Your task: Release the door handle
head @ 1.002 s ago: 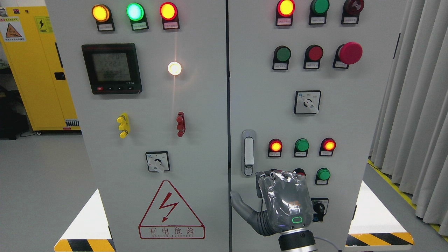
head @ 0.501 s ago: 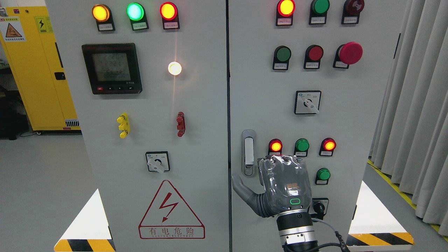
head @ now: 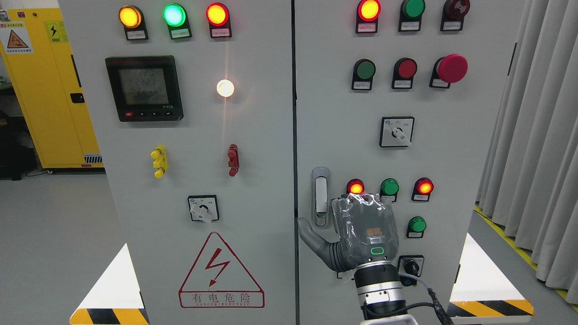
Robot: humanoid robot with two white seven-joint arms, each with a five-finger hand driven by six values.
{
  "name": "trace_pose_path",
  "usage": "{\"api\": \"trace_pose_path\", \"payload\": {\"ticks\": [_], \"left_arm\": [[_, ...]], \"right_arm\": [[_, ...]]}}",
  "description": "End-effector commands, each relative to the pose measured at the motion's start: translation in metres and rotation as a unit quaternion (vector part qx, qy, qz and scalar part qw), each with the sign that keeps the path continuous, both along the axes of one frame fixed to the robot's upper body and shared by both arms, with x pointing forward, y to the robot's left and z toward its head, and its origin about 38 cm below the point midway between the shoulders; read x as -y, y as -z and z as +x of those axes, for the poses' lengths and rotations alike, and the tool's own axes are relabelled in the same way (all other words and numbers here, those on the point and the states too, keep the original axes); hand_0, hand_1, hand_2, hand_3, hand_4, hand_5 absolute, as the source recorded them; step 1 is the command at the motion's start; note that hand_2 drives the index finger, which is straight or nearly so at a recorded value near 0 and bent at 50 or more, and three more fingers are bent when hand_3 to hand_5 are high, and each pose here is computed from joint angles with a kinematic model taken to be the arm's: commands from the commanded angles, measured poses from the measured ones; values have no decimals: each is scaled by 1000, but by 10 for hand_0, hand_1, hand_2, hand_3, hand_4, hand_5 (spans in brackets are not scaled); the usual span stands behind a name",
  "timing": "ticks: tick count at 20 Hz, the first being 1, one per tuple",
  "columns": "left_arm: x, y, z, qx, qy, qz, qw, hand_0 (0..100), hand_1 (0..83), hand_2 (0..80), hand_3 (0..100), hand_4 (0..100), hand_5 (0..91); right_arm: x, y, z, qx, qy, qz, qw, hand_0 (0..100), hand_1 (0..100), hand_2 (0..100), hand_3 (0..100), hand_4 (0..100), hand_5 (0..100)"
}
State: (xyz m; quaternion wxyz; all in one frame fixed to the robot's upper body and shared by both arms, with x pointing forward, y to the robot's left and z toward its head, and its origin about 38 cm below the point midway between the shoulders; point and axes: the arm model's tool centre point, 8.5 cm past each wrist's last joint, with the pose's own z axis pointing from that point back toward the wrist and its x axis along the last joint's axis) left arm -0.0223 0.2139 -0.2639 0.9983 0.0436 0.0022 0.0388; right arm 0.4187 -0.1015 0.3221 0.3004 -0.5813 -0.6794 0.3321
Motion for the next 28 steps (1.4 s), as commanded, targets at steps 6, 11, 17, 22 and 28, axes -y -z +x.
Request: {"api": "trace_pose_path", "payload": {"ticks": [6,11,17,22,28], "left_arm": [[0,0,5,8,0,-1,1000,120,556,0,0,0,0],[0,0,5,8,0,-1,1000,120,556,0,0,0,0],[0,0,5,8,0,-1,1000,120,556,0,0,0,0],[0,0,5,8,0,-1,1000,120,556,0,0,0,0],[0,0,5,8,0,-1,1000,120,556,0,0,0,0]], "right_arm": [[1,0,7,-5,9,2,1000,293,170,1000,1000,1000,1000],[1,-2,8,-4,9,3,1000,303,191,1000,1000,1000,1000],[2,-2,8,-3,10,3,1000,303,206,1000,1000,1000,1000],[2,-3,8,-2,10,4,1000,332,215,1000,1000,1000,1000],[2,-4,7,-1,10,5,1000,366,214,1000,1000,1000,1000]]}}
